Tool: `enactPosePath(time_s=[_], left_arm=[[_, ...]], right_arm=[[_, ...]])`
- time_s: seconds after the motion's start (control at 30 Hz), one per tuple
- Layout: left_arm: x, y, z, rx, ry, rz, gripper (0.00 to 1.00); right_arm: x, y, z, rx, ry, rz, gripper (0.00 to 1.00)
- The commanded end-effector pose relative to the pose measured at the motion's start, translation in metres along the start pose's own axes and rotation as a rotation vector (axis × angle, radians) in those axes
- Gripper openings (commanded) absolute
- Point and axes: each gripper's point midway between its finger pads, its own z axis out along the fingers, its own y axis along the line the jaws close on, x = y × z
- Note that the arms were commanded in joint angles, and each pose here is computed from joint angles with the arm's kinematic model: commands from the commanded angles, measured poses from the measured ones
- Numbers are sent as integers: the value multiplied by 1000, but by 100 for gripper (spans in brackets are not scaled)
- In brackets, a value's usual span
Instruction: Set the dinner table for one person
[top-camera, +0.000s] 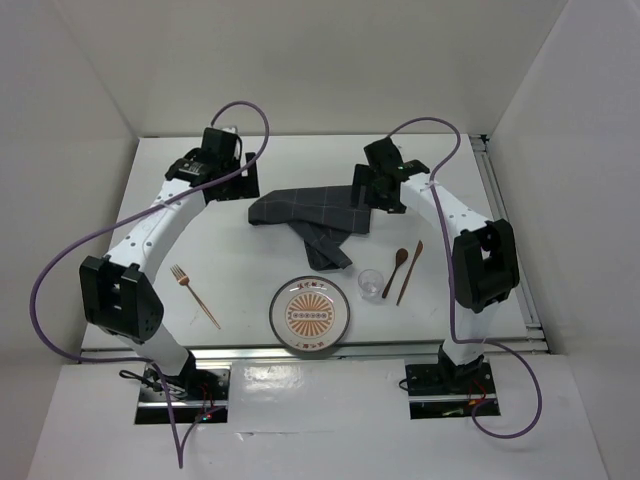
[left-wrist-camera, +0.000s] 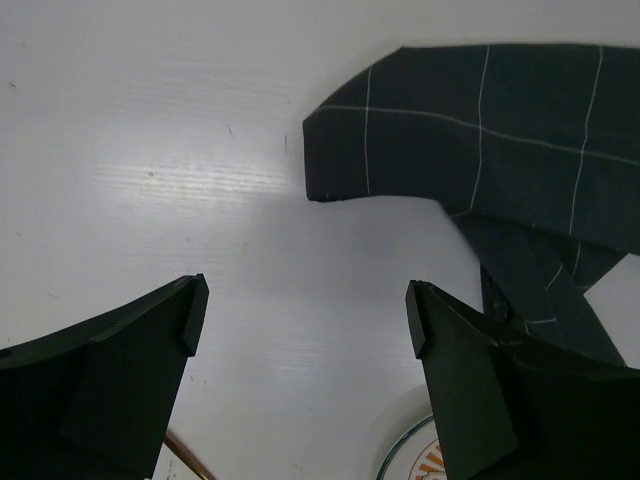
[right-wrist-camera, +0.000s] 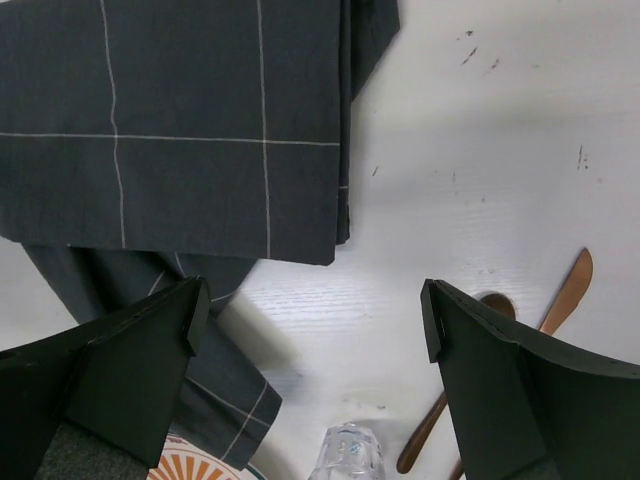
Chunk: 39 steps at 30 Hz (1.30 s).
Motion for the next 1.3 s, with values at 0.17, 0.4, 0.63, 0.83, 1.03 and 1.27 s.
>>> enactPosePath(time_s=[0.17, 0.4, 0.63, 0.83, 1.03, 1.27], left_arm=[[15, 0, -3, 46, 54, -101, 92], [41, 21, 13, 64, 160, -196, 88], [73, 20, 42, 114, 310, -251, 94], [90, 19, 75, 195, 389, -377, 93], [89, 5, 108, 240, 441, -427, 94], [80, -4, 145, 264, 459, -444, 94]], right_arm=[[-14, 11, -22, -67, -62, 26, 100], [1, 28, -34, -147, -59, -9, 100], [31, 31, -44, -189, -8, -38, 100], [63, 39, -59, -253, 33, -96, 100], [101, 86, -62, -356, 96, -203, 97], [111, 149, -44, -338, 120, -295, 92]])
